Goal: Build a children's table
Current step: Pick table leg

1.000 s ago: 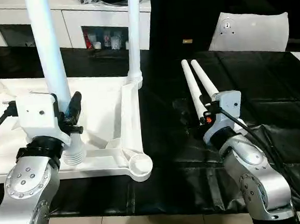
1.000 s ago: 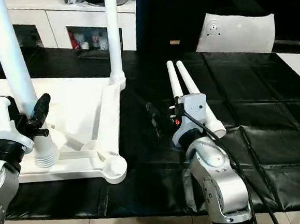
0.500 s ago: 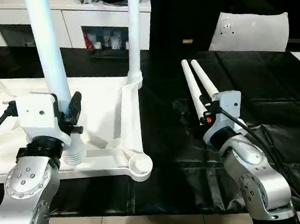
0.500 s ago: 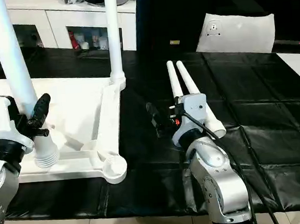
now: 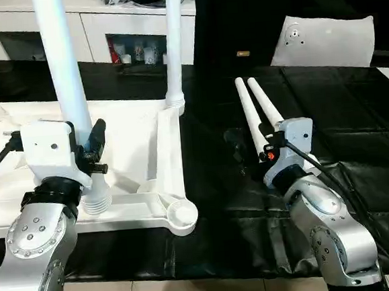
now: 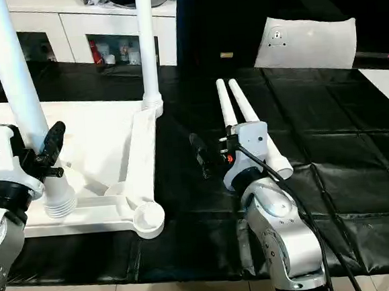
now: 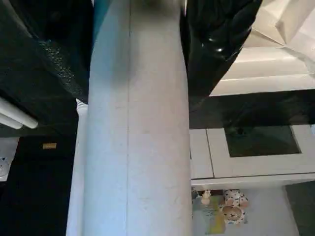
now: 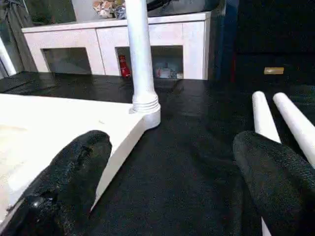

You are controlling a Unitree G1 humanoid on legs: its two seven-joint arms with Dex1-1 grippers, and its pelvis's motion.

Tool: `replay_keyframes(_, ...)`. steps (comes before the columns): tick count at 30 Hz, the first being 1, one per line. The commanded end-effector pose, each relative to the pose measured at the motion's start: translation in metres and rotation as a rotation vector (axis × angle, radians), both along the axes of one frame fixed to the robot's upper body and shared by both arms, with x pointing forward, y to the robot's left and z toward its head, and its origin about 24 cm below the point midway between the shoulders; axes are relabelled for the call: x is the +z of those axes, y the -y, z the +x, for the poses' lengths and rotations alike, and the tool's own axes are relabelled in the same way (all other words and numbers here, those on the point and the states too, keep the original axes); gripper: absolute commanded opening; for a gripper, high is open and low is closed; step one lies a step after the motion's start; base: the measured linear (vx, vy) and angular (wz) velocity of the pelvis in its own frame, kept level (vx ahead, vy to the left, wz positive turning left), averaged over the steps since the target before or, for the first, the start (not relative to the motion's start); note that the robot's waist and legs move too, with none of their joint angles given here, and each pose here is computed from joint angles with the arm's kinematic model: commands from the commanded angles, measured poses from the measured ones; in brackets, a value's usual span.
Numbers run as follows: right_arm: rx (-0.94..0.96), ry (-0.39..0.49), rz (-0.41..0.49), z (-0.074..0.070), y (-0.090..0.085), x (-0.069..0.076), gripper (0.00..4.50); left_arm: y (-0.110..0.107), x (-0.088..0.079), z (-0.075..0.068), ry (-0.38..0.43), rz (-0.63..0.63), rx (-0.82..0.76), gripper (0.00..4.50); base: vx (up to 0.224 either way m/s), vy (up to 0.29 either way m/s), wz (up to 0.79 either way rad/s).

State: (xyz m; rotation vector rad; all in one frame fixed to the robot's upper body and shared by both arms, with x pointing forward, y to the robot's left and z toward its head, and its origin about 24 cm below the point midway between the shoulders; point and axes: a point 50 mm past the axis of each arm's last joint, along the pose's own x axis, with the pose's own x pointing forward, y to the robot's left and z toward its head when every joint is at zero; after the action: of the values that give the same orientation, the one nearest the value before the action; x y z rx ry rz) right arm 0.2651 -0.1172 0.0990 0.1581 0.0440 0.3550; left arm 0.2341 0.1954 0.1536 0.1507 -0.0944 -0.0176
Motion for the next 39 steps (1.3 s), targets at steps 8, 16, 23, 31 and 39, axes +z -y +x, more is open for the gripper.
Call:
replay_keyframes(8, -0.009, 0.008, -0.004, 0.0022, 0.0006, 0.0025, 4.37, -0.0003, 0.0014, -0.0013, 0.010, -0.001, 0.001, 1.86, 0.000, 0.000, 0.00)
replay_keyframes(16, -0.009, 0.008, -0.004, 0.0022, 0.0006, 0.0025, 4.37, -0.0003, 0.0014, -0.0013, 0.010, -0.001, 0.001, 1.86, 0.000, 0.000, 0.00)
replay_keyframes(23, -0.009, 0.008, -0.004, 0.0022, 0.0006, 0.0025, 4.37, -0.0003, 0.0014, -0.0013, 0.010, -0.001, 0.001, 1.86, 0.000, 0.000, 0.00)
replay_keyframes(31, -0.009, 0.008, -0.004, 0.0022, 0.0006, 0.0025, 4.37, -0.0003, 0.0014, -0.0013, 0.010, -0.001, 0.001, 1.86, 0.000, 0.000, 0.00)
replay_keyframes(39, -0.009, 0.008, -0.004, 0.0022, 0.0006, 0.0025, 4.37, -0.0003, 0.0014, -0.0013, 0.010, -0.001, 0.001, 1.86, 0.000, 0.000, 0.00)
